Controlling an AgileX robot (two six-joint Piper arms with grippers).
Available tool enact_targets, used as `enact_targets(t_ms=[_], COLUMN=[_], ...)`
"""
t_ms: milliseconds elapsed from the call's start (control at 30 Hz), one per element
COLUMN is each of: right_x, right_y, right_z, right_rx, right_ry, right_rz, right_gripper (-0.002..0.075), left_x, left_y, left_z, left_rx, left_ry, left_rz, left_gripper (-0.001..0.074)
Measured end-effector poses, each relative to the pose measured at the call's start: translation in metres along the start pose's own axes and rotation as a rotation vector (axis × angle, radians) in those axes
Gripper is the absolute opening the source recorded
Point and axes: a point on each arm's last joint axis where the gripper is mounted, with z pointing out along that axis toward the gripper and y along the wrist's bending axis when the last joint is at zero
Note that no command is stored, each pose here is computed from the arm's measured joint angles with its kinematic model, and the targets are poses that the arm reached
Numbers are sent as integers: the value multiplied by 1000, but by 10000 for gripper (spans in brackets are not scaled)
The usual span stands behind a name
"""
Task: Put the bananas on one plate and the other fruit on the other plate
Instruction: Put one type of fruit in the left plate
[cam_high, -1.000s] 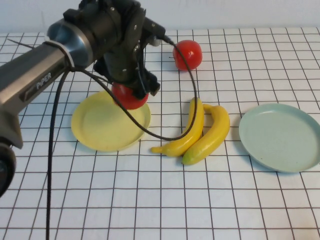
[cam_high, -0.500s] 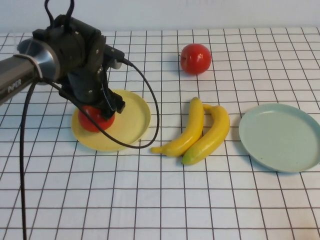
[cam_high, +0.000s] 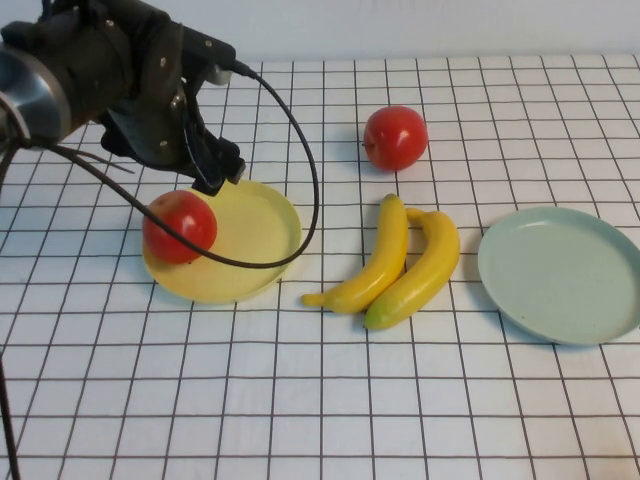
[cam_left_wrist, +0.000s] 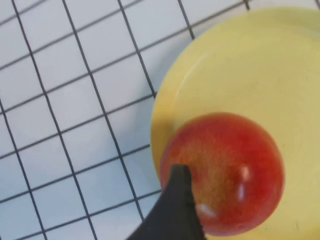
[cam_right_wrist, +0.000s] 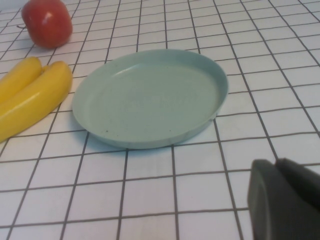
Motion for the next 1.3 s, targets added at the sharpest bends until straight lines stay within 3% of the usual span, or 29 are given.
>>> enact_targets(t_ms=[167,467,867,1300], right_x=[0,0,0,0], right_y=[0,0,0,0], right_z=[0,0,0,0], right_rx=[0,0,0,0], right_ry=[0,0,0,0], right_rz=[0,0,0,0], right_gripper=[-15,-15,-15,-15], left_x=[-7,-43,-88,-91], left_y=[-6,-54,-101,-153], left_z=[-4,-11,37,57], left_rx=[18,141,216,332], left_ry=[-75,-394,-511,-602], left_rz=[4,74,72,37], left_gripper=[594,594,594,594])
